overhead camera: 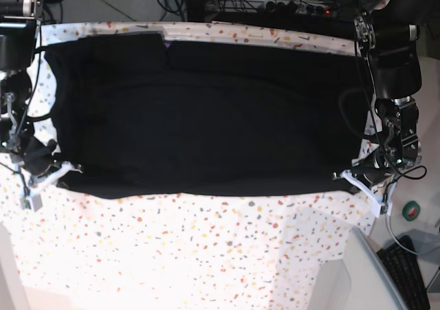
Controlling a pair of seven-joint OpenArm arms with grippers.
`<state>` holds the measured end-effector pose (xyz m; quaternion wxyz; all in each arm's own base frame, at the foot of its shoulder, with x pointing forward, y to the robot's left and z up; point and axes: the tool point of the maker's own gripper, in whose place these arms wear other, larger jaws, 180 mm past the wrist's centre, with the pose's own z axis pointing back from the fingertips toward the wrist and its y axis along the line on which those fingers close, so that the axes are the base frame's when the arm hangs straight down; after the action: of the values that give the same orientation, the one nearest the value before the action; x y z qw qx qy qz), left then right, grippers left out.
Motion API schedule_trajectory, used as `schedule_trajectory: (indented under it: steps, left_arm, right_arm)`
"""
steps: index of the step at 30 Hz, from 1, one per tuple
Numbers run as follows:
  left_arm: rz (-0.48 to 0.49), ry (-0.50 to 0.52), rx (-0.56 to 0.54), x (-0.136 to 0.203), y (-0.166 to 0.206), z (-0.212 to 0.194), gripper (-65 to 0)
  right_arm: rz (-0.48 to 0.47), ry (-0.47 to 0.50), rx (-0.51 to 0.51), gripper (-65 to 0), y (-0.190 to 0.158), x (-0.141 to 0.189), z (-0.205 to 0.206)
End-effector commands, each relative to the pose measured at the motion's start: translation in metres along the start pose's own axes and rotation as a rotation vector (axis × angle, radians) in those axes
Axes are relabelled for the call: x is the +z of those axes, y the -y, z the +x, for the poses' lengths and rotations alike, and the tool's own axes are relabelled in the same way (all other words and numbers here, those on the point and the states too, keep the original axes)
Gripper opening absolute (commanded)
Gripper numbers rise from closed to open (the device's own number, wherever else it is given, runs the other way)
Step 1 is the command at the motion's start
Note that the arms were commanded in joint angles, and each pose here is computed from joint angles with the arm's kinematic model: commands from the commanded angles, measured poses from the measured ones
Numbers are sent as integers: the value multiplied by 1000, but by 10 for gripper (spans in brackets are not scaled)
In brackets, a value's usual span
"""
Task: Layout the t-shirt on the table in an organized manner, then fold the t-shirt properly
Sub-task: 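Lift the hem edge with both grippers and fold it over toward the collar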
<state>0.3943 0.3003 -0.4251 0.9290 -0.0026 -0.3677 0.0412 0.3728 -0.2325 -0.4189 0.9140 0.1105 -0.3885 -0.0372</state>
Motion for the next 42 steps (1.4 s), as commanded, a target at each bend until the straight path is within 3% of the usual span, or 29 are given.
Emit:
schedule_trajectory:
  steps: [1,10,20,26,34,42]
  left_arm:
    - [12,50,-9,8,-7,27,-650]
    - [34,27,-87,32,-7,32,-650]
    - [60,-51,-143,47,-17,-12,-650]
    - [-18,-121,-153,57,-12,-33,-650]
    - [-9,-148,-170,63,-18,-49,-650]
    - [12,-143,-209,72,-26,-47,-650]
  right_arm:
    - [1,68,17,-650,2,6,27]
    - [-43,7,-22,-650,22,26,3]
    - [-41,-81,6,-650,17,43,-38]
    - [-42,-109,3,-650,17,47,-53]
    - [-37,-171,29,-650,9,61,-73]
    - [-98,-202,-67,-650,30,81,-87]
